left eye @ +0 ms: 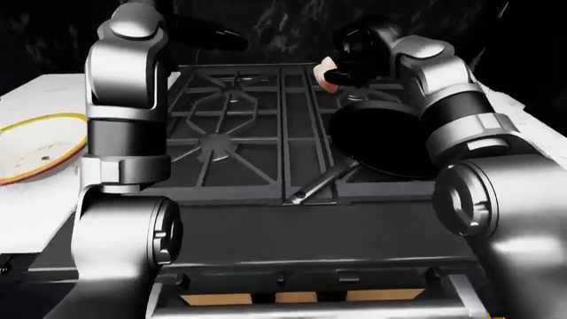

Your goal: Pick the scallop from the pan and place it in the bowl.

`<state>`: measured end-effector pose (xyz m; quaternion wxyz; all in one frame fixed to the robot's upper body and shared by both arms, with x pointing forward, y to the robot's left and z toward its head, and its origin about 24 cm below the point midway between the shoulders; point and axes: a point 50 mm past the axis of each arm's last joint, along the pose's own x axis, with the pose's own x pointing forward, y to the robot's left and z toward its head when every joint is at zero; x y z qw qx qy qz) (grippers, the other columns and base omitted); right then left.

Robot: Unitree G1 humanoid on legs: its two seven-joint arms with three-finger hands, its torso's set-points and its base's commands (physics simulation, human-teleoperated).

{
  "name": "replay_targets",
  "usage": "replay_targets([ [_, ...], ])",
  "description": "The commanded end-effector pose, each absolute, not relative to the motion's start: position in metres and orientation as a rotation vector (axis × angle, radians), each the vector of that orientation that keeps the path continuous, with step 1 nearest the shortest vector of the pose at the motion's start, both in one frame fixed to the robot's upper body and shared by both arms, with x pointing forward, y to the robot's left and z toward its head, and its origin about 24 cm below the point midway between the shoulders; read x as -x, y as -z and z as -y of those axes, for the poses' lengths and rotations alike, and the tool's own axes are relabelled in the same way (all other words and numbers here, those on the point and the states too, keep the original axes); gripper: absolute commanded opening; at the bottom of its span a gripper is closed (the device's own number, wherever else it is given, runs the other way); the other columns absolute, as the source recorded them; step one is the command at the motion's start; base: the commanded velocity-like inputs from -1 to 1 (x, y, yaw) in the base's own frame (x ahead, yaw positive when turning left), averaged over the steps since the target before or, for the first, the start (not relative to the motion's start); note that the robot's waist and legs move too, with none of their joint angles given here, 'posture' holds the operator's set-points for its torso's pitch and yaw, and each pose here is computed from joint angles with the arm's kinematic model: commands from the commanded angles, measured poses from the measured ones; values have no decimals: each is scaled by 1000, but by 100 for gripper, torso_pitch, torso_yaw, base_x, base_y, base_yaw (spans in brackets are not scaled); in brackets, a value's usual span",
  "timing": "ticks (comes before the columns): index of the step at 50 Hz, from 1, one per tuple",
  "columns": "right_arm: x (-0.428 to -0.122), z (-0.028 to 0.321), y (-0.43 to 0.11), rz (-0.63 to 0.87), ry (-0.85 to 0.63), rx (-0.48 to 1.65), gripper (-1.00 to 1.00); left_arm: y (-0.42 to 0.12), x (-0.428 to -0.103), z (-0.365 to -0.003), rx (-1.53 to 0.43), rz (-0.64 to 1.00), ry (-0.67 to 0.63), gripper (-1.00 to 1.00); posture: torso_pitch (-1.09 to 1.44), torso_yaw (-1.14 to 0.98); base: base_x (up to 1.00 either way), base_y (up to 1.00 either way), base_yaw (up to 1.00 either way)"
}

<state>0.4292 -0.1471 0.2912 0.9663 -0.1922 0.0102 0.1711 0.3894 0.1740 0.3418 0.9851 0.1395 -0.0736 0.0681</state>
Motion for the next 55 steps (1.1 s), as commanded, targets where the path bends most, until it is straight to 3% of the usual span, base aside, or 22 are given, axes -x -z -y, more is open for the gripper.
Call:
replay_targets([
  [1, -423, 148, -331, 124, -316, 402, -100, -373, -378, -167, -285, 285, -128, 100, 0, 0, 0, 0, 0],
  [55, -422, 152, -332, 122, -326, 406, -100, -377, -377, -165, -290, 293, -126, 100, 0, 0, 0, 22, 0],
])
